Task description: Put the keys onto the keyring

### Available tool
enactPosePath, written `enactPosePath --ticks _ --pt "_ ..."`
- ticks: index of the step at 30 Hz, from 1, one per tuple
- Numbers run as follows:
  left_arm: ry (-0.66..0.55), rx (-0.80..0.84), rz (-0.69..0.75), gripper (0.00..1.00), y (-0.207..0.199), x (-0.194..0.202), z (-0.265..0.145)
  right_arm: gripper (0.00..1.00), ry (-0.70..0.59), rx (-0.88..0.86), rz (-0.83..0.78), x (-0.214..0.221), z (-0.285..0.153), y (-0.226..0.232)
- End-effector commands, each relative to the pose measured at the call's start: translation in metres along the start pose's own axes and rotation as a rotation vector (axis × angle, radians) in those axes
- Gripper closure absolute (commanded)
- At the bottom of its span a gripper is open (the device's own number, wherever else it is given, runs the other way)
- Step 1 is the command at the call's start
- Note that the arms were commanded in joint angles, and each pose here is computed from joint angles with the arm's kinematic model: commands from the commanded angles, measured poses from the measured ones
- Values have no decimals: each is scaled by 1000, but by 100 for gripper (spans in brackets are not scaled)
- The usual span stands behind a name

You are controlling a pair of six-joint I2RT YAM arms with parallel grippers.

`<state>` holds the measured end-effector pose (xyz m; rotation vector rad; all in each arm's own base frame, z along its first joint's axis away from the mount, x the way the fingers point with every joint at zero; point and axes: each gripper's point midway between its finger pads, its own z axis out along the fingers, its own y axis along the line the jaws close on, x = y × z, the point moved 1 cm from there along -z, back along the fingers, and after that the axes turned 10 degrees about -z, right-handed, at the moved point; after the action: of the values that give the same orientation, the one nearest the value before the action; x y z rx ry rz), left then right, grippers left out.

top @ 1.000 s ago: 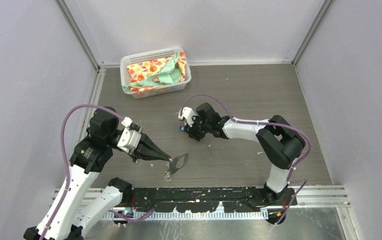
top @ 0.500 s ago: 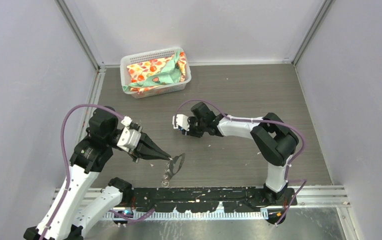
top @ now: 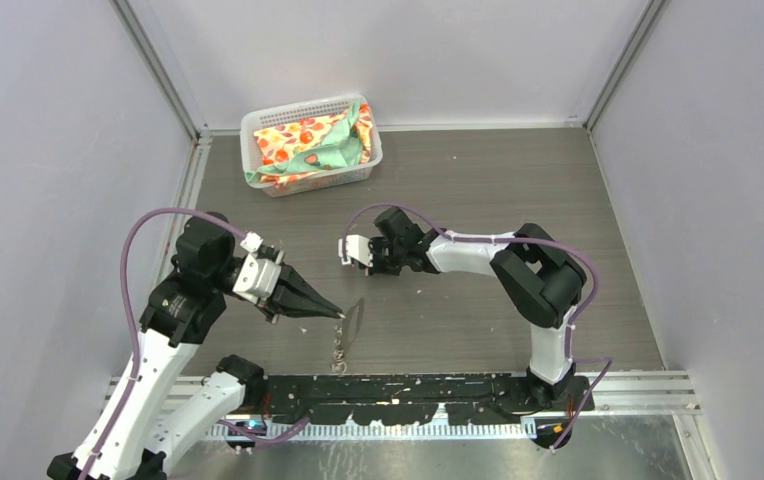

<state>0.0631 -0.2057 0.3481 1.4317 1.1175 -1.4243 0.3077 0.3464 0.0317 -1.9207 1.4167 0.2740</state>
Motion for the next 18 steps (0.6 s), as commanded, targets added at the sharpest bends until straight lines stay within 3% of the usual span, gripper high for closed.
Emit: enactPosePath --ticks 1,18 --pt "-15 13 55 100 -5 -13 -1 94 -6 3 4 -1 5 -1" --pt "-15 13 47 100 -8 -10 -1 99 -146 119 123 -37 -8 -39"
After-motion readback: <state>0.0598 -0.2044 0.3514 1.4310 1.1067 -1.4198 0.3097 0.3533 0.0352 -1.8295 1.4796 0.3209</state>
